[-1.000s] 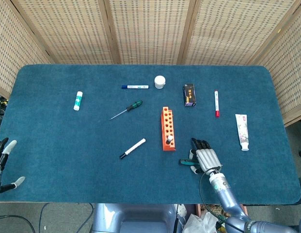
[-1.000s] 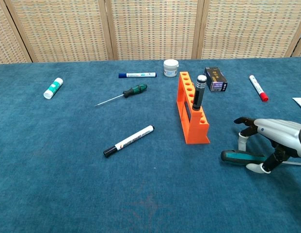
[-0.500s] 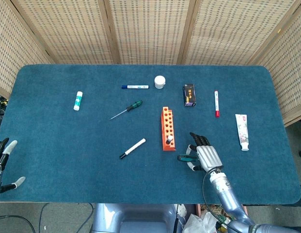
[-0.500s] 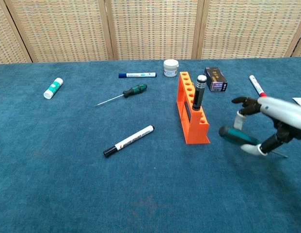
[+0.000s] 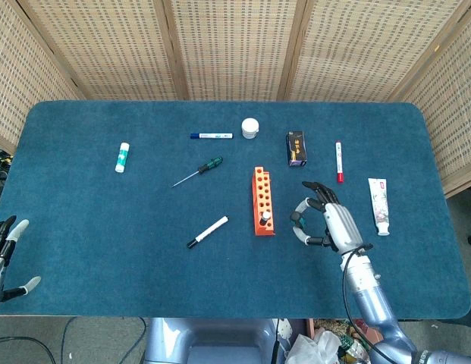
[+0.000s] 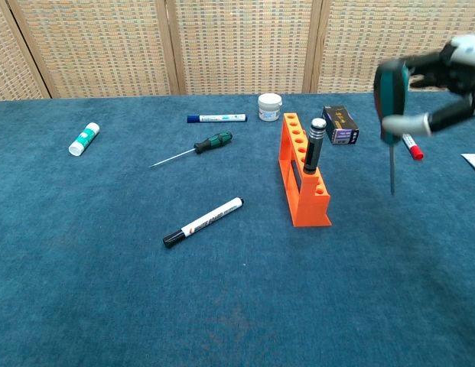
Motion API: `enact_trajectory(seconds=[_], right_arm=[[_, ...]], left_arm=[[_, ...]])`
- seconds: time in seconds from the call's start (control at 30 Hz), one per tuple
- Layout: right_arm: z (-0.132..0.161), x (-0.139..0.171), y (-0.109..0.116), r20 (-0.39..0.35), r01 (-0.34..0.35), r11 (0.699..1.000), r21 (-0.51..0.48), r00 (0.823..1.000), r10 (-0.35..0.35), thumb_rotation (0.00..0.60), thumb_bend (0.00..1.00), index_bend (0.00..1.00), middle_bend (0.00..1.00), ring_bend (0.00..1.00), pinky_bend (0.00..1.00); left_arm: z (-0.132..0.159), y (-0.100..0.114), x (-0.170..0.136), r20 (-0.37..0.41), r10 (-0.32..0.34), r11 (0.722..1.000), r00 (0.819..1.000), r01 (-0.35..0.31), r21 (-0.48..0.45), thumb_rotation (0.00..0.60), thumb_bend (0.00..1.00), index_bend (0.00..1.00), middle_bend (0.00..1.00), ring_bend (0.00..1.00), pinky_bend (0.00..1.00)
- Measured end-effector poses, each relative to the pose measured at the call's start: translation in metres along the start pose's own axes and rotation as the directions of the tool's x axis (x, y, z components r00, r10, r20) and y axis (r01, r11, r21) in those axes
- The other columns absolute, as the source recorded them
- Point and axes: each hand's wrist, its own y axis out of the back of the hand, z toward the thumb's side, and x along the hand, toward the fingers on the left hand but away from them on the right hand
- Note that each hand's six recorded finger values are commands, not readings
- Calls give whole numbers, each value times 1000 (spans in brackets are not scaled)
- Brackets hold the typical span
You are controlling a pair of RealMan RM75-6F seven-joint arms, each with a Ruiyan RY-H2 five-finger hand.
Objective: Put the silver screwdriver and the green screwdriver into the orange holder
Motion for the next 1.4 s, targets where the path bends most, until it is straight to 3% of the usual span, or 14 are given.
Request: enact_trajectory(seconds=[0.27,0.47,0.87,1.17,1.4], right_arm=[[23,-29,27,-13,54,990,-132,998,-57,600,434,680,132,0,15],[41,-51,32,-31,57,973,-224,997,-66,600,434,680,134,0,15],[74,-92,7,-112,-62,922,-383,993,20,600,434,681,134,0,15],[68,-103,-17,-76,-98,887,-452,995,71,600,434,683,134,0,14],[67,-108,-28,-66,-105,882,-459,994,84,600,434,683,134,0,14]], left_arm=[[-2,-1,4,-10,-7,1000,1000,7,-6,600,0,0,0,0,0],[2,-1,5,7,-5,1000,1000,5,-2,600,0,0,0,0,0],[0,-1,9,-13,-1,1000,1000,1,1,600,0,0,0,0,0],[-2,-2,10,-21,-5,1000,1000,5,4,600,0,0,0,0,0],[-2,-2,11,-22,-8,1000,1000,8,2,600,0,0,0,0,0]])
